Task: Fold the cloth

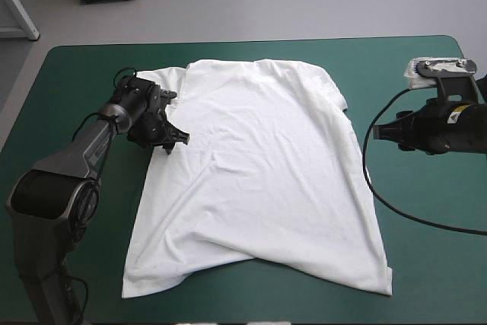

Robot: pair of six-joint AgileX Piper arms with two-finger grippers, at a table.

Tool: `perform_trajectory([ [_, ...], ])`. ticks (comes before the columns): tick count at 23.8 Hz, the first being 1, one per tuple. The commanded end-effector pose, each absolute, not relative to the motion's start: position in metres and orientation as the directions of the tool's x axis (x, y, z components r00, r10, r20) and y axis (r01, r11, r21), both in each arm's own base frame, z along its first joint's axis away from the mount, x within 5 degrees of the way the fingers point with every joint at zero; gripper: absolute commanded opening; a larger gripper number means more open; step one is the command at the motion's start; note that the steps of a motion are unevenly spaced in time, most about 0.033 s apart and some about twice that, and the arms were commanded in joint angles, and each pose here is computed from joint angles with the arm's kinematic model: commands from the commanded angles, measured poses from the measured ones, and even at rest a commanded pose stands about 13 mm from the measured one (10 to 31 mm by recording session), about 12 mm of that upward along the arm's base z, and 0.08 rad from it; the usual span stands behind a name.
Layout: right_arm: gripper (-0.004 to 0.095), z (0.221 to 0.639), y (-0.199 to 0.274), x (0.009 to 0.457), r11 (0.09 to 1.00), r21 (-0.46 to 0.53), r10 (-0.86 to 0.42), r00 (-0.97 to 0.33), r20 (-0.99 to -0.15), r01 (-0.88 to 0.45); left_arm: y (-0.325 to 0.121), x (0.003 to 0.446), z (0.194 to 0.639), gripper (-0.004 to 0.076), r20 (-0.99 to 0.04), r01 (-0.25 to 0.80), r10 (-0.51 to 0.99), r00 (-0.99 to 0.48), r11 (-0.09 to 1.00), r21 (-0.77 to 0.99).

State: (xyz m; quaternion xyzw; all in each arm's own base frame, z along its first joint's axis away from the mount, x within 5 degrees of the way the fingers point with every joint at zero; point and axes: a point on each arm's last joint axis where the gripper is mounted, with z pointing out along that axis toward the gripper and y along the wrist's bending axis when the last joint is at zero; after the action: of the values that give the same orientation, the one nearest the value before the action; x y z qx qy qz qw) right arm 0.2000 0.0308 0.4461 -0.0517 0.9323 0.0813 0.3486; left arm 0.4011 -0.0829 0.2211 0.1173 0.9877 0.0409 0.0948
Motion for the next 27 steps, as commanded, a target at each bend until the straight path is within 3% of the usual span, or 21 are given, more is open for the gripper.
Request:
perform_trajectory([
  [1, 0.0418, 0.458, 0.03, 0.192, 0.98, 0.115, -0.038, -0.72, -0.692, -0.162, -0.084, 0.404, 0.237, 0.0459, -0.239, 0.205, 0.224, -0.945, 0.973, 0.102],
  [2, 0.0418, 0.458, 0.03, 0.192, 0.98, 0.115, -0.038, -0.72, -0.692, -0.162, -0.084, 0.406, 0.233, 0.0448, -0.231, 0.206, 0.225, -0.947, 0.973, 0.102],
  [3, 0.0418, 0.458, 0.03, 0.192, 0.98, 0.113, -0.038, -0.72, -0.693, -0.161, -0.084, 0.407, 0.229, 0.0356, -0.222, 0.207, 0.225, -0.949, 0.973, 0.102],
  [5, 0.0416, 0.454, 0.03, 0.194, 0.981, 0.112, -0.04, -0.731, -0.681, -0.159, -0.084, 0.408, 0.225, 0.0074, -0.213, 0.208, 0.226, -0.951, 0.973, 0.103],
  [6, 0.0416, 0.448, 0.03, 0.199, 0.983, 0.106, -0.044, -0.747, -0.664, -0.153, -0.084, 0.409, 0.223, -0.0015, -0.213, 0.211, 0.23, -0.95, 0.972, 0.106],
  [9, 0.0417, 0.434, 0.031, 0.219, 0.985, 0.099, -0.05, -0.782, -0.621, -0.142, -0.08, 0.41, 0.224, -0.0022, -0.218, 0.203, 0.223, -0.95, 0.973, 0.112],
  [13, 0.0427, 0.399, 0.034, 0.277, 0.99, 0.082, -0.047, -0.808, -0.588, -0.118, -0.069, 0.412, 0.223, -0.0022, -0.219, 0.16, 0.176, -0.96, 0.983, 0.088],
  [18, 0.0486, 0.346, 0.038, 0.329, 0.991, 0.081, -0.052, -0.878, -0.475, -0.103, -0.066, 0.414, 0.223, -0.0022, -0.231, 0.137, 0.15, -0.961, 0.988, 0.071],
  [27, 0.0487, 0.305, 0.044, 0.386, 0.992, 0.088, -0.038, -0.875, -0.483, -0.092, -0.069, 0.417, 0.224, -0.0022, -0.268, 0.131, 0.139, -0.953, 0.99, 0.046],
])
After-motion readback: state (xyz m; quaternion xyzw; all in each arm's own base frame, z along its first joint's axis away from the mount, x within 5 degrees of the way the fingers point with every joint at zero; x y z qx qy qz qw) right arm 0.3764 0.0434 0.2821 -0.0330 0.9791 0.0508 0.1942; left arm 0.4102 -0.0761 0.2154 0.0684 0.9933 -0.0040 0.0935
